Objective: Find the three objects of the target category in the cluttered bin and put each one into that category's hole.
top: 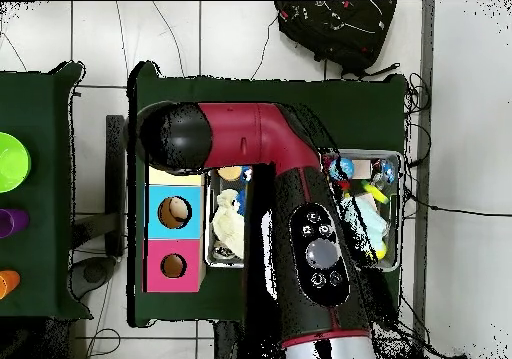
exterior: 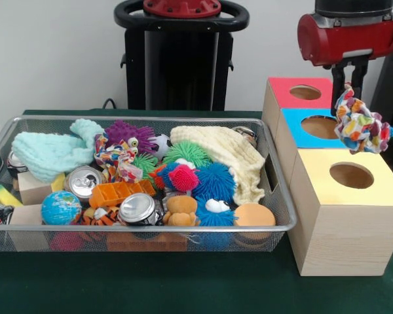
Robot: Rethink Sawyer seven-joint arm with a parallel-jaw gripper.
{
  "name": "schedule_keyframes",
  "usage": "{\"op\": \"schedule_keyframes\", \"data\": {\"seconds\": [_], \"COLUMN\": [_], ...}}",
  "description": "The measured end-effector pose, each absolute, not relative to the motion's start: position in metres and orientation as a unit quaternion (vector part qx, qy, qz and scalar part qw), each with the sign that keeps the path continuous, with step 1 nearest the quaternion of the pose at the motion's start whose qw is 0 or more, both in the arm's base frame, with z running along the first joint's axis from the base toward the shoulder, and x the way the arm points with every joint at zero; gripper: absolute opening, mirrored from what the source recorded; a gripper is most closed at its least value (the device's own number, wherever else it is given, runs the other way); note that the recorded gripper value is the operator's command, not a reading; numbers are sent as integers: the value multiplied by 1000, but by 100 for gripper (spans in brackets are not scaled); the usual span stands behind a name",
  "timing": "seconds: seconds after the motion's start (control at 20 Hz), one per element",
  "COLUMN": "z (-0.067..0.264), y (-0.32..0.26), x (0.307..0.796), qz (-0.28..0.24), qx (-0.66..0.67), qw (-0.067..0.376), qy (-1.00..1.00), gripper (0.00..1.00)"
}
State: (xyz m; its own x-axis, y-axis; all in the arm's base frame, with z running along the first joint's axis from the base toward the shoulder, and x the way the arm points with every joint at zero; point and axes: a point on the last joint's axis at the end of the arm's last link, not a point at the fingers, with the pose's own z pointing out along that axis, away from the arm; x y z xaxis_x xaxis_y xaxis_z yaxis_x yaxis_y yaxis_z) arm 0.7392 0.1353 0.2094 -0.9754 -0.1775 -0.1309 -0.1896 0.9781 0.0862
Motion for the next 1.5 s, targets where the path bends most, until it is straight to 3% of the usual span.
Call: {"op": "schedule_keyframes", "data": {"seconds": [0.85, 1.5], "z": [222, 213], "y": [152, 177], "x": [752, 742], "qz": [37, 37], "qx": [-96, -98], "qw": [80, 68], "qy": [991, 992], "gripper": [0, 0]}}
